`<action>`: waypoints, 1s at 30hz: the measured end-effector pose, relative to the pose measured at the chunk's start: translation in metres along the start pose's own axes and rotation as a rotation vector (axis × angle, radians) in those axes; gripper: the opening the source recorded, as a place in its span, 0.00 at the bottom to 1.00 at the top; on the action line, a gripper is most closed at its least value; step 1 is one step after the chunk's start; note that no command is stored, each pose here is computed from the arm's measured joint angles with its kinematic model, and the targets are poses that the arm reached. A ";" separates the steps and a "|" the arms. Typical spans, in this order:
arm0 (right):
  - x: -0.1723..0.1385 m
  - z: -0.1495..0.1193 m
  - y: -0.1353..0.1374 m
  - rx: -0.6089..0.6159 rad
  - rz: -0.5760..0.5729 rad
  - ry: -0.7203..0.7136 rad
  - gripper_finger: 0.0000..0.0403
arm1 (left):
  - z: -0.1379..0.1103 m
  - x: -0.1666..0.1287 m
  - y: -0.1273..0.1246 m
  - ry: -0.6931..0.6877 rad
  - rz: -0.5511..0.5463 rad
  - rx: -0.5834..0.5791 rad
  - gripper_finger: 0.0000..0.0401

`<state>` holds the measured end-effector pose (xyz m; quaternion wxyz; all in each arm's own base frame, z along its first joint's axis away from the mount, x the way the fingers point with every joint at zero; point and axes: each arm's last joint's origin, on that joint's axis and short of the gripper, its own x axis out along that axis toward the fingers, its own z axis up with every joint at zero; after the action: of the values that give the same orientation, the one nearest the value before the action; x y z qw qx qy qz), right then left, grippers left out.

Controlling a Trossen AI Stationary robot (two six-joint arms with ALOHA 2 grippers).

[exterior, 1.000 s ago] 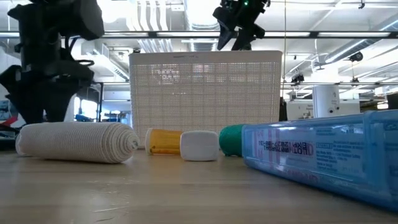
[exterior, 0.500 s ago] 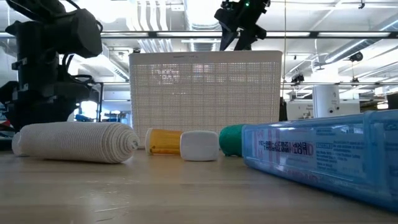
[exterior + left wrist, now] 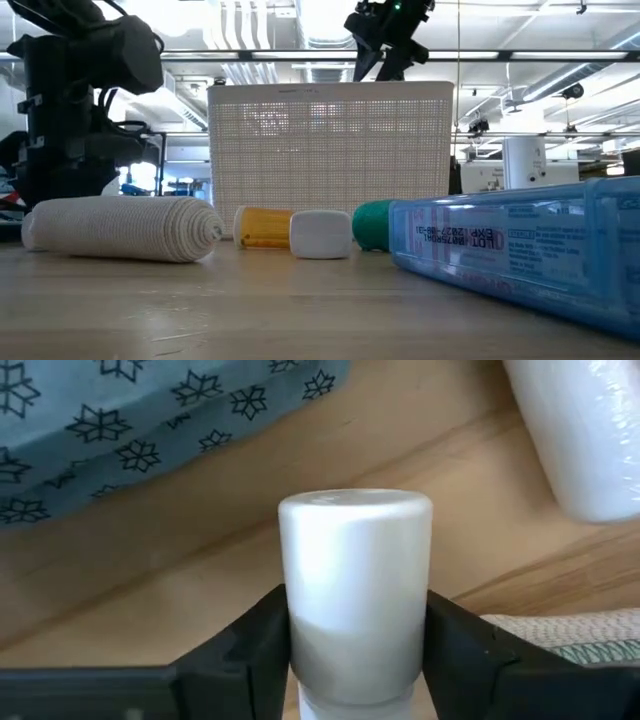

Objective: Pick & place medical supplies in basket/bin
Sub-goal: Put the white medicine bottle into the white bin

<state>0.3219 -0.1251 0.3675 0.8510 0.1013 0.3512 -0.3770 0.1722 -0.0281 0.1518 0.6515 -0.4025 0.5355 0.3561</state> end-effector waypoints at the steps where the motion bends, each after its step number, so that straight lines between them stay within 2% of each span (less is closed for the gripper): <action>1: 0.000 0.000 0.000 0.000 0.000 0.000 0.70 | 0.001 -0.003 -0.001 -0.001 -0.005 0.000 0.40; 4: 0.000 0.000 0.000 -0.003 0.000 -0.001 0.68 | 0.005 -0.025 -0.010 -0.035 -0.051 -0.003 0.40; 8: 0.000 0.001 0.000 -0.012 0.004 -0.014 0.66 | 0.013 -0.074 -0.014 -0.173 -0.048 0.028 0.43; 11: 0.000 0.004 0.001 -0.016 0.011 -0.043 0.64 | 0.020 -0.118 -0.015 -0.327 -0.088 0.077 0.42; 16: 0.000 0.008 0.002 -0.016 0.023 -0.081 0.62 | 0.033 -0.187 -0.029 -0.623 -0.298 0.247 0.41; 19: 0.000 0.008 0.002 -0.024 0.023 -0.082 0.61 | 0.047 -0.216 -0.039 -0.818 -0.331 0.331 0.41; 22: -0.003 0.009 0.001 -0.022 0.024 -0.085 0.61 | 0.069 -0.235 -0.047 -0.952 -0.306 0.388 0.41; 24: -0.009 0.009 -0.001 -0.016 0.026 -0.094 0.61 | 0.087 -0.244 -0.050 -0.989 -0.262 0.423 0.41; 27: -0.018 0.010 -0.005 -0.007 0.030 -0.107 0.61 | 0.122 -0.249 -0.052 -0.983 -0.214 0.481 0.41; 30: -0.027 0.008 -0.007 0.010 0.033 -0.107 0.61 | 0.161 -0.244 -0.053 -0.932 -0.213 0.525 0.42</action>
<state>0.3084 -0.1179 0.3924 0.8741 0.0910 0.3014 -0.3698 0.2440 0.0870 0.4159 0.9308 -0.0779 0.2175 0.2832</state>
